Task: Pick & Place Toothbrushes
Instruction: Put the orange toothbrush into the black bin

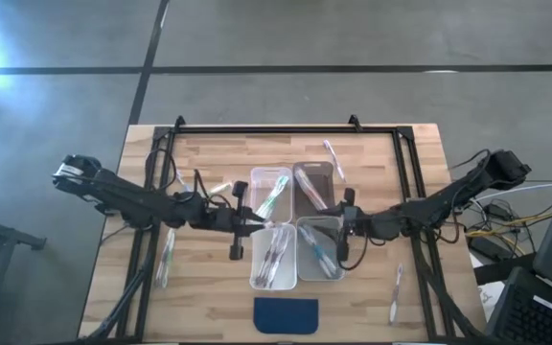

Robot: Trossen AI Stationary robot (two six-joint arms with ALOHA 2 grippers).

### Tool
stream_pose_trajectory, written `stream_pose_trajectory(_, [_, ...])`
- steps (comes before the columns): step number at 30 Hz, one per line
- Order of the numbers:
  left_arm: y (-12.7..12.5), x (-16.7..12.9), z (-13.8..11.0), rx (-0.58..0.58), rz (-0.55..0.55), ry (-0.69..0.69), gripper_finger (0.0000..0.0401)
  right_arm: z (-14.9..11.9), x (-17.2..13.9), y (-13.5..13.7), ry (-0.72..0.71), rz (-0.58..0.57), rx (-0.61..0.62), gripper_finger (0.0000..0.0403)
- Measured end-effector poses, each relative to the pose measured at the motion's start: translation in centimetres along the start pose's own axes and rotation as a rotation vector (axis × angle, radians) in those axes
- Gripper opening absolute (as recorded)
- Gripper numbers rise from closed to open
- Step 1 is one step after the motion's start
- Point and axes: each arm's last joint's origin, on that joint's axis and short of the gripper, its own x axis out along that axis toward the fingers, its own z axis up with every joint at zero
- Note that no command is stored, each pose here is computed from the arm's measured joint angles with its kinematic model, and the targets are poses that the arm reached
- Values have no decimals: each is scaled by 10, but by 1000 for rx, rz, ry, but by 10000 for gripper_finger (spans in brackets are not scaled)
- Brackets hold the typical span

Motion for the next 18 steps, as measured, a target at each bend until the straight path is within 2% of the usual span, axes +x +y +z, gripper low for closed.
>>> stream_pose_trajectory(3, [-1, 0, -2, 1, -24, 2, 6, 4, 5, 4, -13, 27, -12, 196])
stream_pose_trajectory(9, [-3, -4, -9, -9, -50, 22, 7, 9, 27, 19, -7, 43, -125, 201])
stream_pose_trajectory(13, [-3, -4, -9, -12, -56, 4, 7, 11, 46, 33, 3, 42, -187, 192])
stream_pose_trajectory(18, [-3, -4, -8, -17, -79, -3, 7, 12, 66, 45, 11, 36, -204, 178])
